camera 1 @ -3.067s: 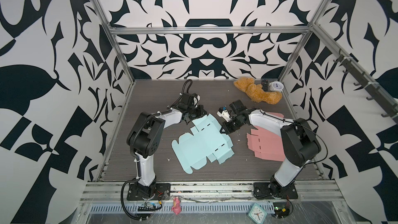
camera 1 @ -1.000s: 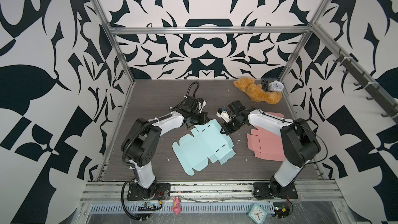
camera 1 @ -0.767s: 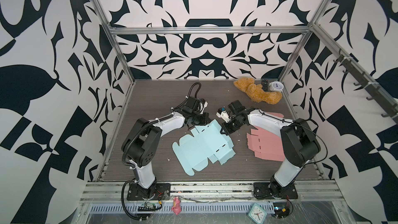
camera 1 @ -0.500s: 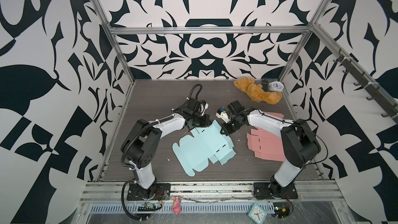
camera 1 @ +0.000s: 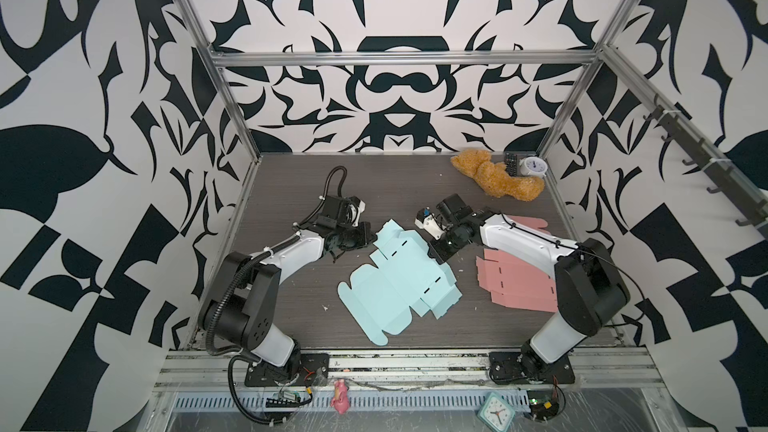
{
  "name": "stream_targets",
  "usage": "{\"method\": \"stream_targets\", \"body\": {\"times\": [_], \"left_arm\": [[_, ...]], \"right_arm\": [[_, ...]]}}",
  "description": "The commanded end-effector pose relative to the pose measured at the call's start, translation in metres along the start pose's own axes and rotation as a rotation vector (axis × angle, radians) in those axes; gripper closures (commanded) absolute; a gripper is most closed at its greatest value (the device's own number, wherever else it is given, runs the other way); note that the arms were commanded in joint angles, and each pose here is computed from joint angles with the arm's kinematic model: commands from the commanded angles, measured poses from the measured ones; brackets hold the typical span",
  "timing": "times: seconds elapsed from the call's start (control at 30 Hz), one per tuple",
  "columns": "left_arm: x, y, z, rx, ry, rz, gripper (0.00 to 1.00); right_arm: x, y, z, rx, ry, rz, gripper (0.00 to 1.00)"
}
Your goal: Fold the paper box
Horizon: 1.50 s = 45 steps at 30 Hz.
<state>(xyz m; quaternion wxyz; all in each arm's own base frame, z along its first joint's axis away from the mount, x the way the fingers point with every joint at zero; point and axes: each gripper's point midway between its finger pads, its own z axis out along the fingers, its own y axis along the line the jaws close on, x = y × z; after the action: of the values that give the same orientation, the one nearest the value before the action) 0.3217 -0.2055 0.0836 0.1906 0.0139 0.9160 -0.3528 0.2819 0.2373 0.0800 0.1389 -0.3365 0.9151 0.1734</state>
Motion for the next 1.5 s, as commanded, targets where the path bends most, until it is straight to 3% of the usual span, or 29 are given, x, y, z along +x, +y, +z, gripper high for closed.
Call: {"method": "stream_targets", "body": {"times": [0.0,0.63,1.47], "left_arm": [[0.006,0.014,-0.006,-0.004,0.001,-0.023,0.98],[0.039,0.031,0.026,0.013,0.089,-0.046,0.96],[0.073,-0.012,0.020,0.073,0.131,0.010,0.96]], "right_arm": [[-0.016,0.004,-0.021,0.040,-0.054,-0.055,1.00],[-0.016,0.009,-0.018,0.048,-0.055,-0.070,1.00],[-0.026,0.007,-0.025,0.105,-0.103,-0.112,1.00]]}}
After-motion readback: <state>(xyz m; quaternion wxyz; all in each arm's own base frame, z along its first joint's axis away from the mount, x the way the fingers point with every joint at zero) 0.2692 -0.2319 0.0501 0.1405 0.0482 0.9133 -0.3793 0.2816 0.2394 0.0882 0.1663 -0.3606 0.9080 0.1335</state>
